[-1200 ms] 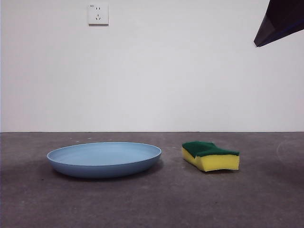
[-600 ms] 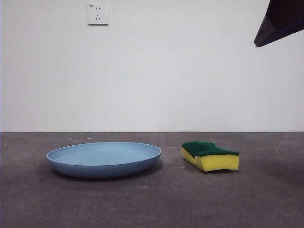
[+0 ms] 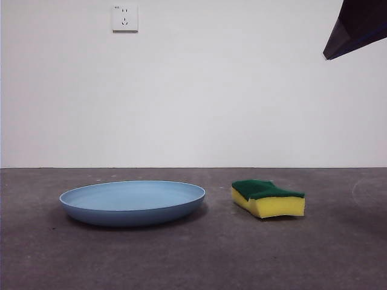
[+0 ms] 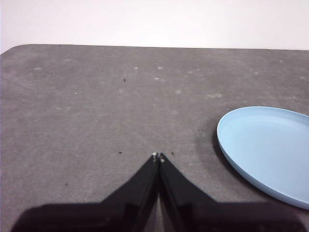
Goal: Pick up the plate,pick up the cloth,clean the plate with the cloth
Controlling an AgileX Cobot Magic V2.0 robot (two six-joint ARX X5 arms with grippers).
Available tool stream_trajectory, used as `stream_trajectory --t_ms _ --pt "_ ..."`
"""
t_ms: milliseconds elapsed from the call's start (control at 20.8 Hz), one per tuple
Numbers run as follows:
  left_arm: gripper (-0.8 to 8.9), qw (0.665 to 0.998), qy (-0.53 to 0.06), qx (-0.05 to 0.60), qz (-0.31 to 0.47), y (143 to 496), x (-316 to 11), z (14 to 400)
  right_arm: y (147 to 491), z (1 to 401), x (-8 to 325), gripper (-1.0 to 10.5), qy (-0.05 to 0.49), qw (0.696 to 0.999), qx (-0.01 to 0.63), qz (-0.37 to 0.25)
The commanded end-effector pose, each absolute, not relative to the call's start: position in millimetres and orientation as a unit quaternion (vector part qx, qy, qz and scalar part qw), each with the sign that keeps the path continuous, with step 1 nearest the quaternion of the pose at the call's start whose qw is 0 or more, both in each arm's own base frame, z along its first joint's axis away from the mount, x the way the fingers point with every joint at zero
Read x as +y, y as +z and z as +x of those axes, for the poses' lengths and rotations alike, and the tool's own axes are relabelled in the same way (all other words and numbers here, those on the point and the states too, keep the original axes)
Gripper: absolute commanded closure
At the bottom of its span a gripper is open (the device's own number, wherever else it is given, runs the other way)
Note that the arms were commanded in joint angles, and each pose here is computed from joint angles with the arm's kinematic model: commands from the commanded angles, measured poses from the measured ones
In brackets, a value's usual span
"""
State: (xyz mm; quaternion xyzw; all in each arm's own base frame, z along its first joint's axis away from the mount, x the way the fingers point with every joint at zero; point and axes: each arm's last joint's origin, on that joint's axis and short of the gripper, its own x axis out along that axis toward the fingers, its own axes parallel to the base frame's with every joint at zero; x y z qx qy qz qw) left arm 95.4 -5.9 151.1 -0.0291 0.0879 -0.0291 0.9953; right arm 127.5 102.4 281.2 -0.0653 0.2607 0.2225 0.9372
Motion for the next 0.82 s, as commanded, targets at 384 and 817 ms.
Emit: stream_trajectory --t_ms 384,817 --pt "8.17 0.995 -0.027 0.092 -0.031 147.0 -5.6 96.0 280.9 127.3 102.7 9.5 0.224 0.937 0.258 -0.073" --pt "8.17 0.995 -0.027 0.092 -0.031 147.0 -5.6 96.0 307.3 103.9 51.4 9.5 0.158 0.973 0.146 -0.079"
